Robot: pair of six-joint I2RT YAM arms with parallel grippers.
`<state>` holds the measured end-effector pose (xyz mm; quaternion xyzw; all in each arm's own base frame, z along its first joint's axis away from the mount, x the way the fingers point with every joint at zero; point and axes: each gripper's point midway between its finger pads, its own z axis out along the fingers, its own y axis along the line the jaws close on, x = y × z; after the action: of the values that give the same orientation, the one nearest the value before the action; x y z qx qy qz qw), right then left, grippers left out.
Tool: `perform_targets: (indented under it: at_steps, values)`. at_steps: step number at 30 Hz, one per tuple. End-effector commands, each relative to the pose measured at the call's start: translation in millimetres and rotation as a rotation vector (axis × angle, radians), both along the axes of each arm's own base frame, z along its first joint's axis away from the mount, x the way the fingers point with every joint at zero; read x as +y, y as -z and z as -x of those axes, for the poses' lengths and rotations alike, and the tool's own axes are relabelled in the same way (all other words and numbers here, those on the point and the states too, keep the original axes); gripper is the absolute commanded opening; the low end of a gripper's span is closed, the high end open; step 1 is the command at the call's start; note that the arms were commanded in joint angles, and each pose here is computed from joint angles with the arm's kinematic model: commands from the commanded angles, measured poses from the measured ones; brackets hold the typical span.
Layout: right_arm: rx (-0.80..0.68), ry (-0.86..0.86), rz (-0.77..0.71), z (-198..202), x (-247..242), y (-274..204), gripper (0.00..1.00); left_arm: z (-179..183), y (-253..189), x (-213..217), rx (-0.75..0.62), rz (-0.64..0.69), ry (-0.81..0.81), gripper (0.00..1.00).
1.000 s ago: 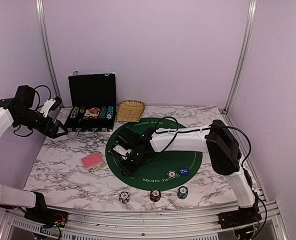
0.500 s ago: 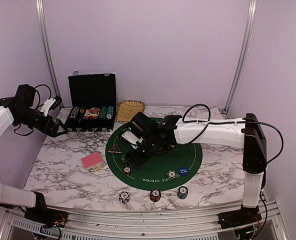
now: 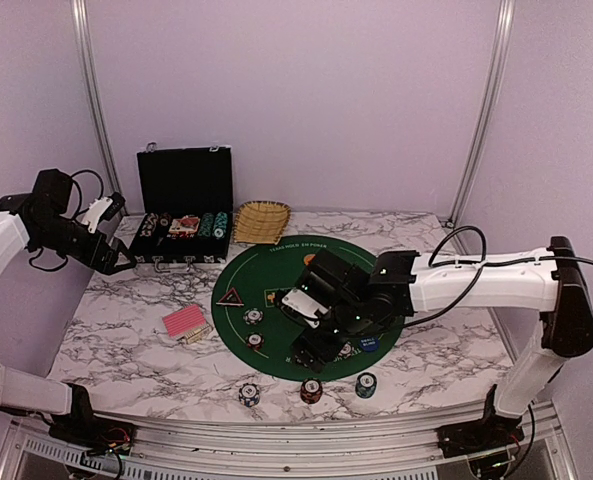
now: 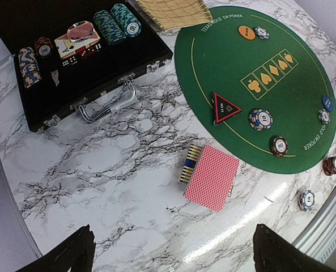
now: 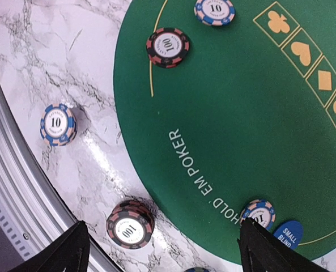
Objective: Distribute texas hold em gaming equipment
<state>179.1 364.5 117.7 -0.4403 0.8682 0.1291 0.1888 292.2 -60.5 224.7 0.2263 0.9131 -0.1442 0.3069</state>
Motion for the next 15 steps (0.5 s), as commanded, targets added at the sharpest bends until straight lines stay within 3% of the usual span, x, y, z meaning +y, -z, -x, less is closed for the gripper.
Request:
perform_targets:
  at_steps: [1,15]
  values:
    - [0.033,-0.035,0.005,21,-10,4,0.88,3,-3,-2,0.012,0.012,-0.005,0.99]
    - [0.119,-0.123,0.065,54,-9,40,0.87,5,-7,-3,-0.003,0.015,0.001,0.99]
